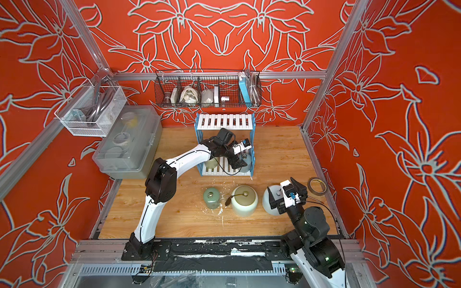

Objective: Remove the tea canisters from the shelf
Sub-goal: Pick up the tea canister from the shelf.

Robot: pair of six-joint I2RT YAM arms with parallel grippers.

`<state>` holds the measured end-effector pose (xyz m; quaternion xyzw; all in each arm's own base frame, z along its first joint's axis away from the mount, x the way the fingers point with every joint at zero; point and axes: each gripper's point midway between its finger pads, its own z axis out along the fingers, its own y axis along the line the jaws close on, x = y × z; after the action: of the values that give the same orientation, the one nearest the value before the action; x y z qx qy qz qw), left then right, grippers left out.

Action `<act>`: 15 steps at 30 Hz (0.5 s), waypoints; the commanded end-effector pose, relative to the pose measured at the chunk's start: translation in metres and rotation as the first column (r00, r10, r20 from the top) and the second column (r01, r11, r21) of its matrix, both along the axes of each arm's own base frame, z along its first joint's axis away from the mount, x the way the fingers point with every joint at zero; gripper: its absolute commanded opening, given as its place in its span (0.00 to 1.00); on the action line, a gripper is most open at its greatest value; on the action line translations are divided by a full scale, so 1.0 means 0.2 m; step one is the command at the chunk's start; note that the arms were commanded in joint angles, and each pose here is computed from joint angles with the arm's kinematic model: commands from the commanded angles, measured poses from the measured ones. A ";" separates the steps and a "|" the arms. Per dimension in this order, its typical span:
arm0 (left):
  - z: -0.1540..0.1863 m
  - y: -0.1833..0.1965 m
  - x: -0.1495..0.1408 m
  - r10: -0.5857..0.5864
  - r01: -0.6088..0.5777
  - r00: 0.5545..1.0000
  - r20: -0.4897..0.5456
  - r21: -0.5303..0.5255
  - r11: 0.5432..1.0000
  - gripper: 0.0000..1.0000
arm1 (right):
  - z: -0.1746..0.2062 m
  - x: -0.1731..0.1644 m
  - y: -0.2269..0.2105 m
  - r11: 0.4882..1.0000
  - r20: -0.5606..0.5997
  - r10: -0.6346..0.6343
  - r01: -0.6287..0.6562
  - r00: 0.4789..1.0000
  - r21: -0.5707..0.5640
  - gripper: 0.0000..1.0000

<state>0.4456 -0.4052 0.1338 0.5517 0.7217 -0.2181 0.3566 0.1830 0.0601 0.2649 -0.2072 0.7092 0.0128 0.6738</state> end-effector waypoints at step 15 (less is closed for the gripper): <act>-0.12 -0.10 -0.08 -0.063 0.064 0.994 -0.086 0.003 0.998 0.91 | -0.01 0.00 -0.01 1.000 0.016 -0.002 0.002 1.000 -0.001 0.99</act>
<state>0.4389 -0.4172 0.1105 0.5598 0.7246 -0.2325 0.3279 0.1833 0.0585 0.2641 -0.2053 0.7093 0.0103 0.6743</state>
